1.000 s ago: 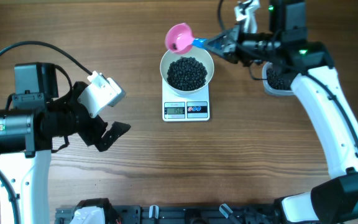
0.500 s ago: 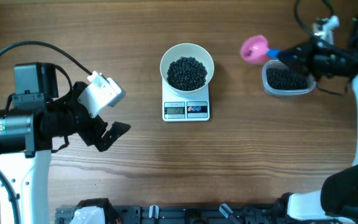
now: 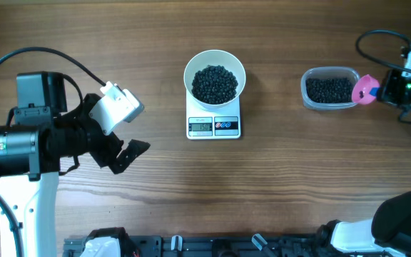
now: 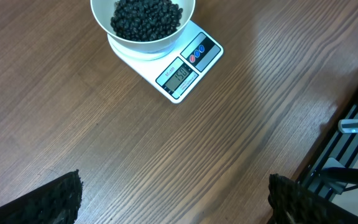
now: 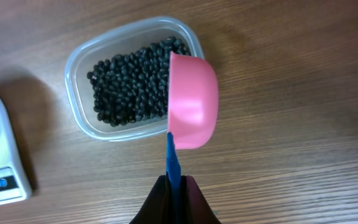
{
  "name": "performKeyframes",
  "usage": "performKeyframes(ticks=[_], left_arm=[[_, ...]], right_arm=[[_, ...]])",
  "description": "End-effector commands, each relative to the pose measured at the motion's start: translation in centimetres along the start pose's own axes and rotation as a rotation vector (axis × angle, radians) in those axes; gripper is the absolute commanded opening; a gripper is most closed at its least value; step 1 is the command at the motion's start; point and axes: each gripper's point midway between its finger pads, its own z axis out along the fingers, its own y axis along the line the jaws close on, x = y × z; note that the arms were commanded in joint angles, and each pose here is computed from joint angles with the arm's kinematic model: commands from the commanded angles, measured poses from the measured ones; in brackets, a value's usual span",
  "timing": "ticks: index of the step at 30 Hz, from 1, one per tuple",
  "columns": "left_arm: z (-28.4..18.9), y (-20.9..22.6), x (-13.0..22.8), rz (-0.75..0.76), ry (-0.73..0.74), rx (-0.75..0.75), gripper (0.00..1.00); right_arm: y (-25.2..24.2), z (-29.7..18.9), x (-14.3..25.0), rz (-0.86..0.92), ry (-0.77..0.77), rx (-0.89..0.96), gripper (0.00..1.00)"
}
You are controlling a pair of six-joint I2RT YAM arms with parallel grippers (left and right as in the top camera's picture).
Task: Scoop item into bowl and weigh 150g on scale
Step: 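Carry the empty pink scoop right toward the bean tub, then lower the pink scoop onto the table below the tub and release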
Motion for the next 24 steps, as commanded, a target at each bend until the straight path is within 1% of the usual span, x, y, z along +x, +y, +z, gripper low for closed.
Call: performKeyframes(ticks=[1, 5, 9, 10, 12, 16, 19, 21, 23, 24], left_arm=[[0.2, -0.1, 0.1, -0.010, 0.005, 0.006, 1.00], [0.2, -0.1, 0.1, -0.010, 0.005, 0.006, 1.00], [0.2, -0.1, 0.1, -0.010, 0.005, 0.006, 1.00], [0.2, -0.1, 0.1, -0.010, 0.005, 0.006, 1.00], [0.2, -0.1, 0.1, -0.010, 0.005, 0.006, 1.00], [0.2, -0.1, 0.1, -0.010, 0.005, 0.006, 1.00], [0.2, -0.1, 0.1, -0.010, 0.005, 0.006, 1.00], [0.2, -0.1, 0.1, -0.010, 0.005, 0.006, 1.00], [0.2, -0.1, 0.1, -0.010, 0.005, 0.006, 1.00], [0.2, -0.1, 0.1, -0.010, 0.005, 0.006, 1.00]], right_arm=[[0.7, 0.7, -0.2, -0.110, 0.026, 0.124, 0.04], [3.3, 1.1, -1.1, -0.199, 0.001, 0.197, 0.04], [4.4, 0.4, -2.1, -0.338, -0.037, 0.432, 0.04], [5.0, 0.2, -2.4, -0.364, -0.051, 0.464, 0.04], [6.1, 0.1, -2.5, -0.407, -0.065, 0.498, 0.04], [6.6, -0.6, -2.6, -0.454, -0.079, 0.583, 0.04], [6.8, -0.6, -2.9, -0.433, -0.098, 0.578, 0.04], [7.4, -1.2, -3.1, -0.359, -0.147, 0.540, 0.04], [8.9, -2.0, -2.9, -0.288, -0.185, 0.422, 0.04], [11.0, -3.3, -2.5, -0.209, -0.225, 0.269, 0.04]])
